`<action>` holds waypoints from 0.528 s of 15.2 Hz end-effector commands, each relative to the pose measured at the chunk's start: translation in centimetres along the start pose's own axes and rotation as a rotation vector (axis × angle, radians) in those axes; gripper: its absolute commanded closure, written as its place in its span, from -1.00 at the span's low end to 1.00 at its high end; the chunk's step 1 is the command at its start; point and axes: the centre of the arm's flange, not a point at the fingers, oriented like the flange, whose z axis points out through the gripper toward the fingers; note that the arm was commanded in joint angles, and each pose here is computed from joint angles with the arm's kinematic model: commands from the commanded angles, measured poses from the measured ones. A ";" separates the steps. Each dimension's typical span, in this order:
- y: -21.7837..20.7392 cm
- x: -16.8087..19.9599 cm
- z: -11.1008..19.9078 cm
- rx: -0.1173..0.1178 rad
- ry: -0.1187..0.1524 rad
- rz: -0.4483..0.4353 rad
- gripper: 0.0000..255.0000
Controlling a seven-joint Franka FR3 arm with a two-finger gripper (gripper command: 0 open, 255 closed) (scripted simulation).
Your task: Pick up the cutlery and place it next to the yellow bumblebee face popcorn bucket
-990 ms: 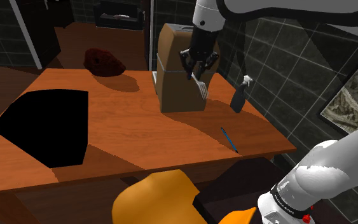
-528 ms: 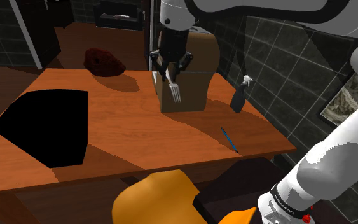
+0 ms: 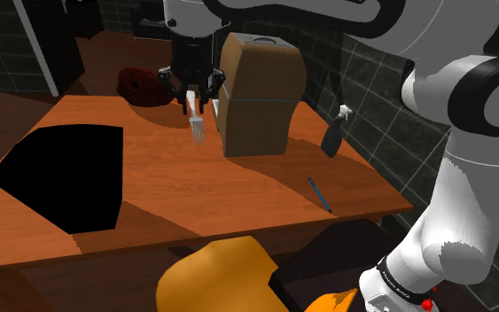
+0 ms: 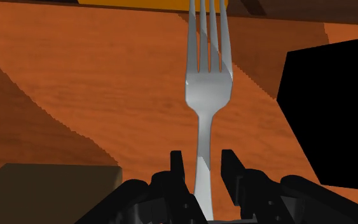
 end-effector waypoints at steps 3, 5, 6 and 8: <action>-0.8 -0.2 1.8 -0.001 0.001 0.004 1.00; -0.8 -0.3 2.9 -0.001 0.001 0.004 1.00; -0.8 -0.4 3.4 -0.001 0.001 0.004 1.00; -0.8 -0.6 4.4 -0.001 0.001 0.004 1.00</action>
